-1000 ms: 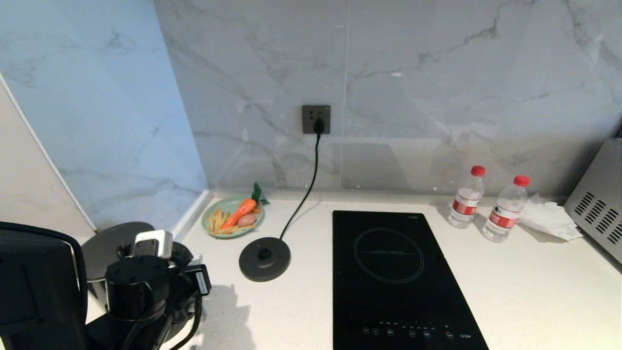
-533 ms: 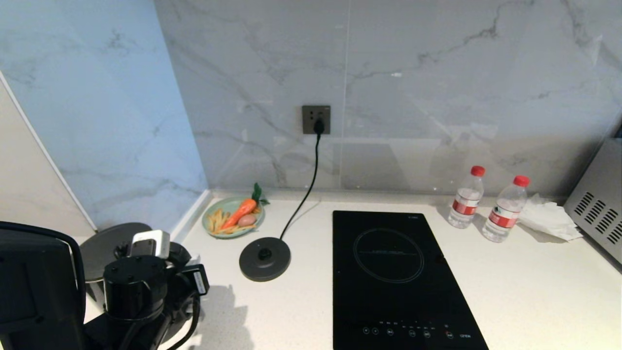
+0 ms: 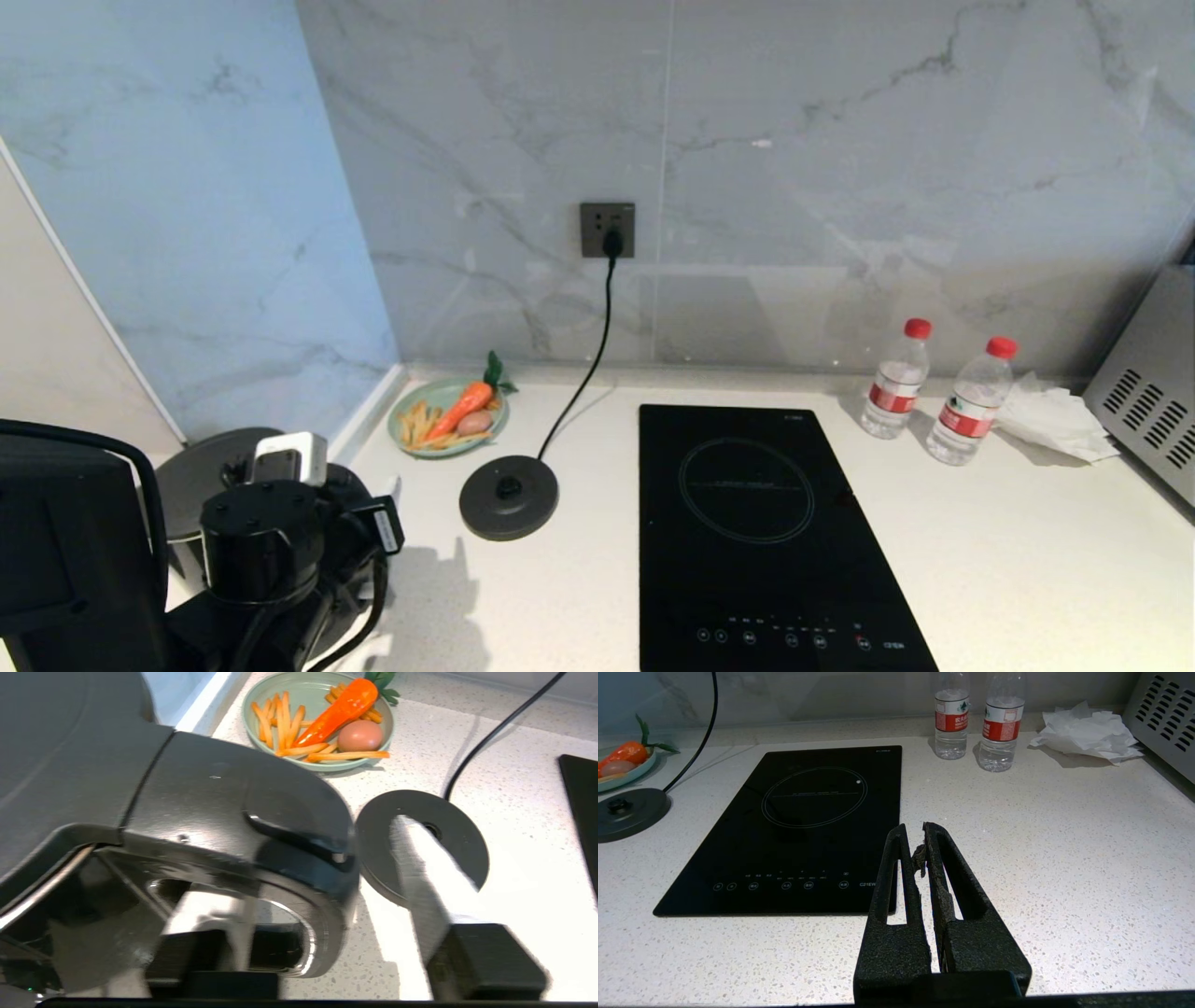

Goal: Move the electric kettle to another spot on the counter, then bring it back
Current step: Place it by the sink

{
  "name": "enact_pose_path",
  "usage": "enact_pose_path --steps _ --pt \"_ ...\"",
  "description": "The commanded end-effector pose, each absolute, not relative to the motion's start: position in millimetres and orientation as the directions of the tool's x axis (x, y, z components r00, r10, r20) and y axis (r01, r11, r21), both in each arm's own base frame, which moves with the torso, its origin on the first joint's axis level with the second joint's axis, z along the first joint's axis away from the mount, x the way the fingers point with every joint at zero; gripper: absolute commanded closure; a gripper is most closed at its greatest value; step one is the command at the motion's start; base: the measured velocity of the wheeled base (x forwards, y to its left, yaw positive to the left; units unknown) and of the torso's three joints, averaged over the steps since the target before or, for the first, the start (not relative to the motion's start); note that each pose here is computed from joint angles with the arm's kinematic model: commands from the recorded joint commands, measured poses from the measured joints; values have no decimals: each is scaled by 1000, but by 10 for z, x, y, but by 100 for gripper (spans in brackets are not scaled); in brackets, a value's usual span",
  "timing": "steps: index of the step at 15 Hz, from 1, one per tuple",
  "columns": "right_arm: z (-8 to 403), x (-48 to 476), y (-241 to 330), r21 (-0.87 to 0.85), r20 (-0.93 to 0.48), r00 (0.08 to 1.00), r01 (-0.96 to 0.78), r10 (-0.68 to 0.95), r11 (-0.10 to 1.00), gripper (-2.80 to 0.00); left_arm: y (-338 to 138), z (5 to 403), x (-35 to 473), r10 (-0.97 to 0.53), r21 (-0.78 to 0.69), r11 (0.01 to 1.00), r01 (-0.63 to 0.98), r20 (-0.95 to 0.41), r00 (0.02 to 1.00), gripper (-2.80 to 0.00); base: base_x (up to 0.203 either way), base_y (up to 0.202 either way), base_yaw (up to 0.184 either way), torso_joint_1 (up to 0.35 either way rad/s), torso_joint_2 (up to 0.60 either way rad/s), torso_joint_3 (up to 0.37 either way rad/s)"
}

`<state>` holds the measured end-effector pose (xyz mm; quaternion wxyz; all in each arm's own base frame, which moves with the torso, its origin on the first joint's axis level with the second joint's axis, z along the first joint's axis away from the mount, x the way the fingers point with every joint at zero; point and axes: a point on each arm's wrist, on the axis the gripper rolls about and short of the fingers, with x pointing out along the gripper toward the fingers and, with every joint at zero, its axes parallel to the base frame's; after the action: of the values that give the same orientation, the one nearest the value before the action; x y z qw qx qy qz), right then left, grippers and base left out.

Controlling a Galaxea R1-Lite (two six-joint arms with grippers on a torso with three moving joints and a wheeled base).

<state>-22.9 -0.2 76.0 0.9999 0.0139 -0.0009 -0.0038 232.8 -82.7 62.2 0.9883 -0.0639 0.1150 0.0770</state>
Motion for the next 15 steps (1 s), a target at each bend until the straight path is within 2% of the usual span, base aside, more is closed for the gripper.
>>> enact_pose_path --steps 1,9,15 --pt "759 -229 -2 28 2 1000 8 -8 1000 0 -829 627 2332 139 -116 979 -169 -230 963 -280 0 0 0 0 0 0" --pt "759 -229 -2 28 2 1000 8 -8 1000 0 -747 670 2128 93 -121 985 -127 -254 963 -280 0 0 0 0 0 0" --pt "759 -229 -2 28 2 1000 8 -8 1000 0 -868 636 2249 45 -129 988 -79 -247 968 -280 0 0 0 0 0 0"
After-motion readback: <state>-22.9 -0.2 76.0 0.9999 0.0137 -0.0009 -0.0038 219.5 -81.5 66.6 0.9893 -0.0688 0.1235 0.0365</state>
